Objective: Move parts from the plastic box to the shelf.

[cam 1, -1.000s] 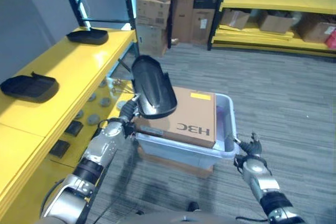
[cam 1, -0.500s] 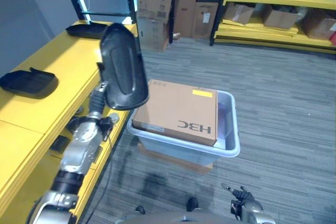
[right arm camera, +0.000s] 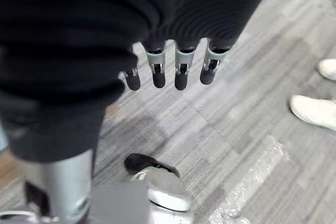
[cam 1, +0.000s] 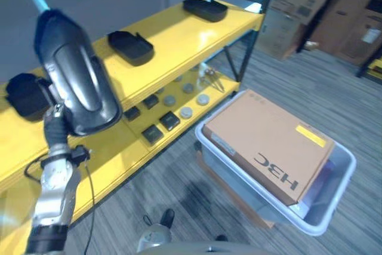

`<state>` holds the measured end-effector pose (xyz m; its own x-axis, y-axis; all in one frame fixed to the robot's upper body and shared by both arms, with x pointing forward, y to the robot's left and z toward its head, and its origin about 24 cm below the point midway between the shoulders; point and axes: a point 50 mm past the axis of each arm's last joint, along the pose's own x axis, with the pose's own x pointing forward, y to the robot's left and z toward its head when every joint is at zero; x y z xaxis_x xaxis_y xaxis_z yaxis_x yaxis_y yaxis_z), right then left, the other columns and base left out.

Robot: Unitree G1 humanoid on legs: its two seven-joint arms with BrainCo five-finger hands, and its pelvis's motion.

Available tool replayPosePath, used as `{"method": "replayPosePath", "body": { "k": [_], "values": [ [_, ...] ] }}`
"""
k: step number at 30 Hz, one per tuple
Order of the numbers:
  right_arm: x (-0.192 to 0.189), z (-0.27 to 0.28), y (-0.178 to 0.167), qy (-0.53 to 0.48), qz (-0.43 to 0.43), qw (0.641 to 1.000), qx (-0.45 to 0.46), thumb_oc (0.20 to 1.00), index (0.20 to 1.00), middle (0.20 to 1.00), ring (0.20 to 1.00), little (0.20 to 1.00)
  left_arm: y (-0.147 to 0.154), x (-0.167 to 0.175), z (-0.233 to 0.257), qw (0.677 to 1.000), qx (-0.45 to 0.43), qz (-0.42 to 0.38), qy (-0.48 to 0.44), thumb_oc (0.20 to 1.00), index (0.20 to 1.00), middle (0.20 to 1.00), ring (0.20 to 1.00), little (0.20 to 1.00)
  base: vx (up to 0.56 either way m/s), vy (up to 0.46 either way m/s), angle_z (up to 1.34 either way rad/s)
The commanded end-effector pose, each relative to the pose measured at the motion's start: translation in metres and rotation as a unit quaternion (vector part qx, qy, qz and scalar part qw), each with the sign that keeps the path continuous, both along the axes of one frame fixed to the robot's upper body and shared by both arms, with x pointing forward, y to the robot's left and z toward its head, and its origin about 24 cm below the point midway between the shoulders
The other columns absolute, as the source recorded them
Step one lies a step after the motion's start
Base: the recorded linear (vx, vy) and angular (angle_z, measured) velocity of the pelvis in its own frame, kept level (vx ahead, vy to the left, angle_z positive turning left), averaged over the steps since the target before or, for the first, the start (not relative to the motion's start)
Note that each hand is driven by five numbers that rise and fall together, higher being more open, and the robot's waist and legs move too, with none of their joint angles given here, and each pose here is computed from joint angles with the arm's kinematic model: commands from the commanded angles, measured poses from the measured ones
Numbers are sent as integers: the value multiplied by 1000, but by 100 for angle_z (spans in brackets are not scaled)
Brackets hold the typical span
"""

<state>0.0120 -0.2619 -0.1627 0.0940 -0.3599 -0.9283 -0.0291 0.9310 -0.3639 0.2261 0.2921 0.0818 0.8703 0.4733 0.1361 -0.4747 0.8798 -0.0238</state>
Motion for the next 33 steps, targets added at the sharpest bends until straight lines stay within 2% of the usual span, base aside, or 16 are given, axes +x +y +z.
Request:
{"method": "replayPosePath", "body": {
  "k": [1,7,12,22,26,33],
  "values": [
    [14,2,-3,-10,32,999,2,1000,1000,1000,1000,1000,17,6,69,986,44,21,-158,200,200,200,200,200,-132,-84,50],
    [9,0,5,-14,28,999,18,1000,1000,1000,1000,1000,11,8,64,987,45,-1,-155,200,200,200,200,200,-92,-35,118],
    [22,-1,7,-10,77,997,13,1000,1000,1000,1000,1000,3,8,57,987,38,23,-157,200,200,200,200,200,-84,112,112],
    [35,1,2,-27,64,998,7,1000,1000,1000,1000,1000,3,2,44,992,31,3,-126,200,200,200,200,200,72,128,50],
    [42,1,3,-29,87,996,12,1000,1000,1000,1000,1000,9,-4,34,994,23,3,-110,200,200,200,200,200,166,259,24],
    [40,1,6,-34,63,997,16,1000,1000,1000,1000,1000,15,-5,42,993,41,-7,-114,200,200,200,200,200,136,250,8]
  ]
}}
